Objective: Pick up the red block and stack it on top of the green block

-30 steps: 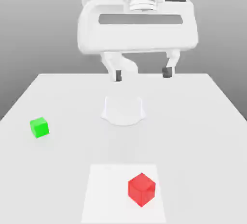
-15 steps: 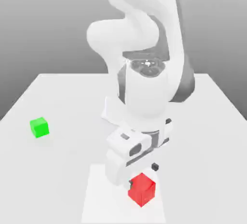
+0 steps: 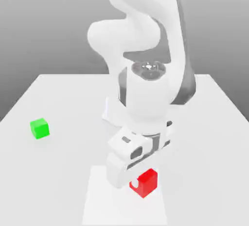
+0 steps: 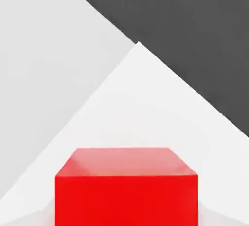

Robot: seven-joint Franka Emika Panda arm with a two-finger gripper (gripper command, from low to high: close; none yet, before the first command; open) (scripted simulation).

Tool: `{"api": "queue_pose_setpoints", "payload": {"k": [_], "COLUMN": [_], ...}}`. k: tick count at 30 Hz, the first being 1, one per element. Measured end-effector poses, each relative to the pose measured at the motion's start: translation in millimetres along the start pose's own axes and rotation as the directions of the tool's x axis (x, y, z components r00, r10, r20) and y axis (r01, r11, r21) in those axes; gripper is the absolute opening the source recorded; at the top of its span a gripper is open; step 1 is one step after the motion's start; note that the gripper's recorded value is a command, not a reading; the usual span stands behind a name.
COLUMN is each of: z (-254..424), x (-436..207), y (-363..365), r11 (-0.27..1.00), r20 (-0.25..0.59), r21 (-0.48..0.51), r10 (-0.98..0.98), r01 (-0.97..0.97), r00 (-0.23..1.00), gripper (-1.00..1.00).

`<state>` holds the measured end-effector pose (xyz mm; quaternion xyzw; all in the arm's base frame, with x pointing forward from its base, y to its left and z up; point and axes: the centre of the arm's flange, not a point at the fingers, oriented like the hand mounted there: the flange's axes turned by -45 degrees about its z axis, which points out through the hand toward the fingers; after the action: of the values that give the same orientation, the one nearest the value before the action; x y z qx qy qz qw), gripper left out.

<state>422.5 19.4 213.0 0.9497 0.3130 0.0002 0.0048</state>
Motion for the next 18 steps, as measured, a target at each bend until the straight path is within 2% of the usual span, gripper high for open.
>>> {"api": "queue_pose_setpoints", "payload": {"k": [4,9,13,18], "z": [-21,-39,-46,-46], "x": [-77,-166,-246,-344], "y": [73,115,131,126], "r11": [0.949,0.790,0.584,0.254], "r20": [0.005,0.000,-0.006,-0.008], "r21": [-0.030,-0.052,-0.054,-0.038], "r10": [0.316,0.612,0.811,0.967], "r01": [-0.315,-0.611,-0.810,-0.966], "r00": [0.949,0.791,0.585,0.255], "gripper": [-1.00,-1.00,-1.00,-1.00]}}
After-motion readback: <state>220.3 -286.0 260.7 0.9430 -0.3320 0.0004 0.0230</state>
